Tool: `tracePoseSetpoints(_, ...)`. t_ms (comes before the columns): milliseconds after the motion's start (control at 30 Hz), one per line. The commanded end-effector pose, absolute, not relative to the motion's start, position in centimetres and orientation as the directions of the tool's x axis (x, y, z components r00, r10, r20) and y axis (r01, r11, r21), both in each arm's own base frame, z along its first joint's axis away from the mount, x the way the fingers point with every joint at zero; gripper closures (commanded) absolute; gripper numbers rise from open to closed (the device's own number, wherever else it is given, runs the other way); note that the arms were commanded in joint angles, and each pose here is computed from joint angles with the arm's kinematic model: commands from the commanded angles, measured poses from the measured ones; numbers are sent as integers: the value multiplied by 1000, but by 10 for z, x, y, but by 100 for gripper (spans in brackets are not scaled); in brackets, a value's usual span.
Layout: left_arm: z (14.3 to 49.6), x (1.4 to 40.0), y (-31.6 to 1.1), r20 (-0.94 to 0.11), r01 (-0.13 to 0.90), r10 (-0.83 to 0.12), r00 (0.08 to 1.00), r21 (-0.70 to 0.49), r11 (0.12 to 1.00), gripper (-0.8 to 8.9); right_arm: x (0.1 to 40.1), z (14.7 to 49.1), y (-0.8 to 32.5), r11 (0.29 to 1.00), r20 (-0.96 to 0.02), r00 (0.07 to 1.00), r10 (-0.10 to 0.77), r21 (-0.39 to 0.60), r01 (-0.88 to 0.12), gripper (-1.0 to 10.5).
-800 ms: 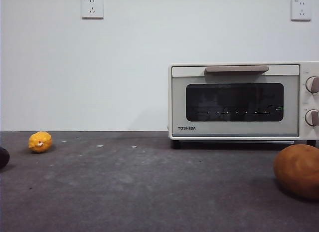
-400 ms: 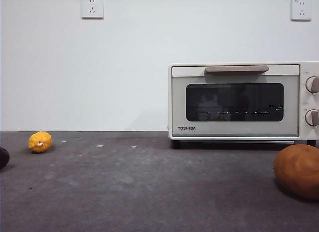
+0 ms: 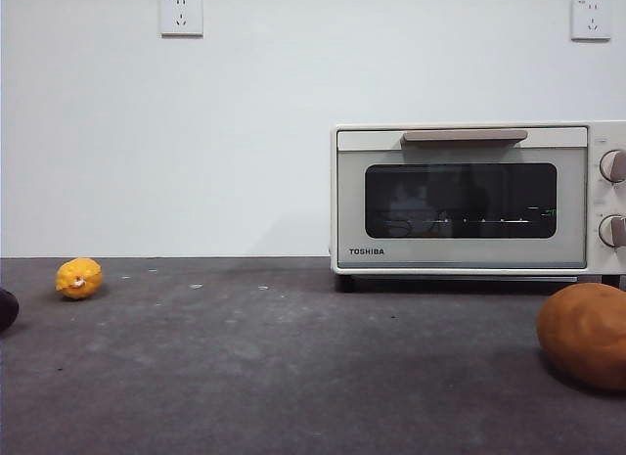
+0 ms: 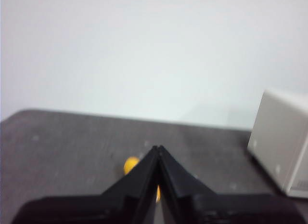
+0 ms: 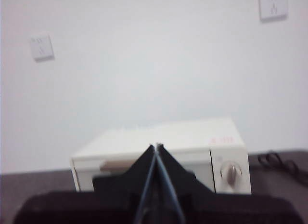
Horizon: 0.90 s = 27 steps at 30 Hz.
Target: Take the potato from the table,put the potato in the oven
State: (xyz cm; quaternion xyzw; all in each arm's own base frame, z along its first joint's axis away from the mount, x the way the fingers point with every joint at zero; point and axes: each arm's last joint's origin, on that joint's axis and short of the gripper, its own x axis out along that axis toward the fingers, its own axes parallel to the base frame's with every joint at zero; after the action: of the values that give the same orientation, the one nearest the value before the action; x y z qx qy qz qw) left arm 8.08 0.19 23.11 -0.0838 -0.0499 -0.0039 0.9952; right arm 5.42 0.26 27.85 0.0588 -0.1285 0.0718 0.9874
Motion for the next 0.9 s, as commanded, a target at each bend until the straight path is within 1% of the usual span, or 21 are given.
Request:
tracePoseSetpoints(33, 245, 78, 1, 140, 46, -15, 990, -216, 975, 819, 46, 293, 3, 981, 308, 942, 132, 97, -169, 946)
tracePoseSetpoints(133, 261, 78, 0, 149, 79, -40, 988, -259, 963, 819, 38, 307, 3, 981, 317, 939, 131, 95, -169, 946)
tracePoseSetpoints(267, 280, 83, 0, 136, 119, -80, 987, -308, 944, 819, 35, 321, 3, 981, 251, 959, 130, 109, -162, 946)
tracePoseSetpoints(400, 294, 96, -2, 89, 168, -145, 985, -381, 909, 819, 39, 332, 3, 980, 117, 985, 130, 136, -146, 946)
tracePoseSetpoints(500, 301, 110, -4, 38, 230, -238, 971, -433, 871, 818, 43, 343, 3, 979, 1, 991, 130, 156, -129, 946)
tracePoseSetpoints(567, 304, 120, -5, 6, 260, -292, 956, -468, 845, 818, 46, 350, 3, 977, -52, 988, 142, 166, -132, 946)
tracePoseSetpoints(600, 305, 126, -6, -17, 277, -327, 945, -492, 825, 818, 49, 356, 4, 975, -77, 985, 156, 170, -141, 946)
tracePoseSetpoints(733, 310, 150, -9, -44, 333, -421, 906, -539, 773, 818, 61, 372, 3, 975, -132, 979, 153, 182, -128, 946)
tracePoseSetpoints(900, 319, 189, -17, -100, 398, -556, 825, -597, 697, 818, 78, 375, 2, 974, -304, 940, 156, 207, -95, 946)
